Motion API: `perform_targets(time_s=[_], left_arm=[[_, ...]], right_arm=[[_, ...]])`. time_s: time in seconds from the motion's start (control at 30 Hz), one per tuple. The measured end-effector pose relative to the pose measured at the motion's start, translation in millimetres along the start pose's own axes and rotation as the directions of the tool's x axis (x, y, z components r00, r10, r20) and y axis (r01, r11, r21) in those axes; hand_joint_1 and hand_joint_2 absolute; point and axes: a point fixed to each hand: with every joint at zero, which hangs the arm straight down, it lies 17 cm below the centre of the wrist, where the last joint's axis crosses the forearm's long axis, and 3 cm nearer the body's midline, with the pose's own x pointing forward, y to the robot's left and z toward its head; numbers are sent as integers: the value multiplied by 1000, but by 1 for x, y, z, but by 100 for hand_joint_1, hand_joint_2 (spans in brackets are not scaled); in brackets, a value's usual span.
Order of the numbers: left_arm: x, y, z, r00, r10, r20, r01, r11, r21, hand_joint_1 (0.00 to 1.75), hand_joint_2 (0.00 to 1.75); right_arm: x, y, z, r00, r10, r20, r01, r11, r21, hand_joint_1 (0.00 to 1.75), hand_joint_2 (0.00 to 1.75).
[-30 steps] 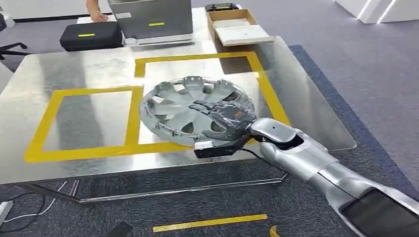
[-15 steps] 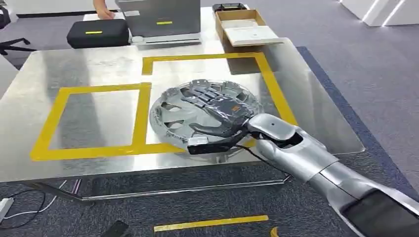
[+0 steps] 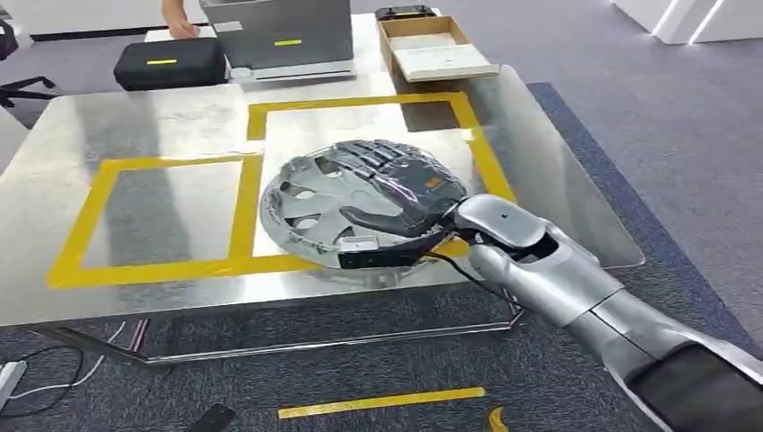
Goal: Take the parts from the cabinet and place them on the table.
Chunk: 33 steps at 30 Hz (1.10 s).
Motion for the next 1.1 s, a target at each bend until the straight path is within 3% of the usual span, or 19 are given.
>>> perform_targets(time_s=[0.67,1.1], left_arm=[[-4,4,1,1000,-1,-7,1,1000,18,0,0],[3,6,-2,1000,-5,4,5,1000,29,0,0]], right_arm=[[4,-12,-3,999,-44,4,44,998,-44,0,0],[-27,-26,6,992,-120,-51,114,989,-97,0,0]])
